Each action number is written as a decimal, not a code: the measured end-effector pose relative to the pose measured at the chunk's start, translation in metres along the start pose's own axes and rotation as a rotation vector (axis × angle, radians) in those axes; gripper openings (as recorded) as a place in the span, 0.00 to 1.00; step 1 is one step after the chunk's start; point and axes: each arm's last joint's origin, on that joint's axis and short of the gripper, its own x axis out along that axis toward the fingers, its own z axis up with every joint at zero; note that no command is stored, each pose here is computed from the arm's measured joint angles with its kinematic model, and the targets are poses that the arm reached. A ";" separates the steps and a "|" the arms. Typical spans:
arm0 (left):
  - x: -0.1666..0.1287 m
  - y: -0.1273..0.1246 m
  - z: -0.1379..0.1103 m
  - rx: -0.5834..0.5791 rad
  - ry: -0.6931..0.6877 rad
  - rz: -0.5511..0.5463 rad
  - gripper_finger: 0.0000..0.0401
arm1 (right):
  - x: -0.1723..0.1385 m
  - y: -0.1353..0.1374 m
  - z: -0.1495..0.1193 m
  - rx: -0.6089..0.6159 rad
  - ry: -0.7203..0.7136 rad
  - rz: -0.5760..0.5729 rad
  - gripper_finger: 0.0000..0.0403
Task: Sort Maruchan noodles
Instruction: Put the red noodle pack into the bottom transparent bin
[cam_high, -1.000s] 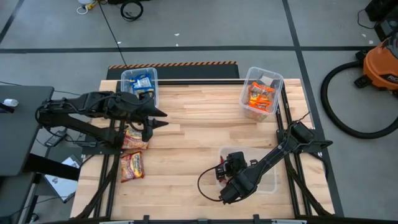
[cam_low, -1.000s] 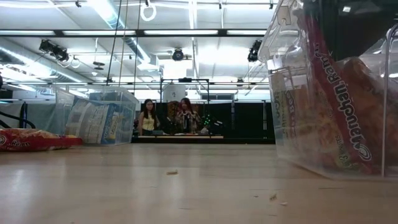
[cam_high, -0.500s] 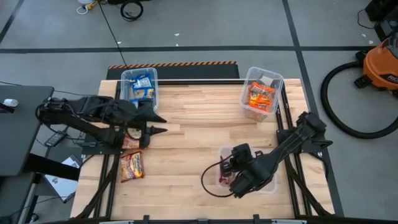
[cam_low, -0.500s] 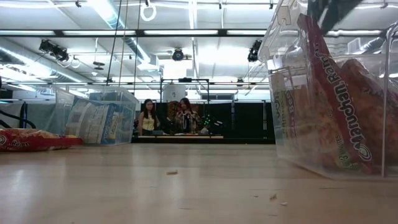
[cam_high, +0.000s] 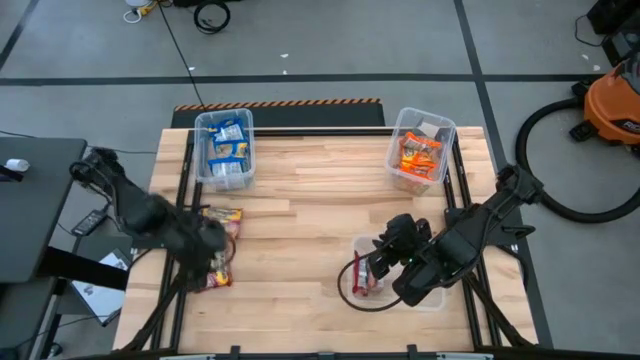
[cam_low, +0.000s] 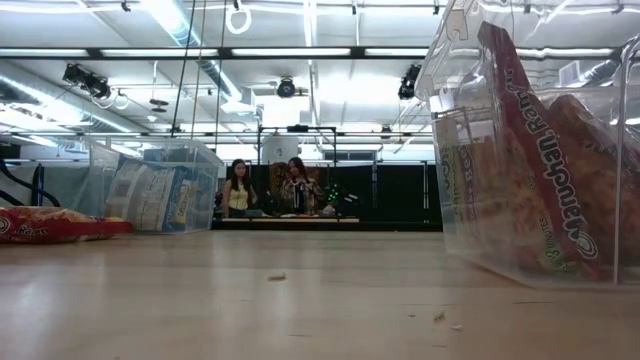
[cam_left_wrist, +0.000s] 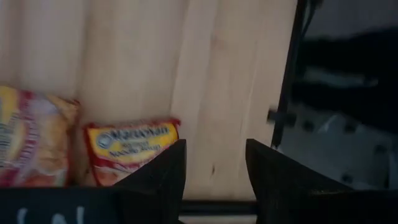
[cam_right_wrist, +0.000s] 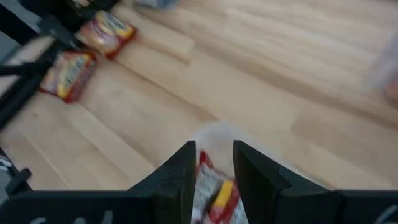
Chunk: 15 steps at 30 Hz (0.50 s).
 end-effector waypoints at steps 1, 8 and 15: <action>0.008 -0.003 -0.004 0.006 0.022 -0.001 0.43 | -0.001 0.000 0.002 -0.007 -0.018 0.009 0.28; 0.074 -0.015 -0.021 0.073 0.112 0.064 0.43 | -0.001 0.002 0.005 -0.113 -0.046 0.036 0.28; 0.140 -0.044 -0.033 0.631 0.120 0.145 0.40 | 0.003 0.002 0.009 -0.120 -0.032 0.021 0.28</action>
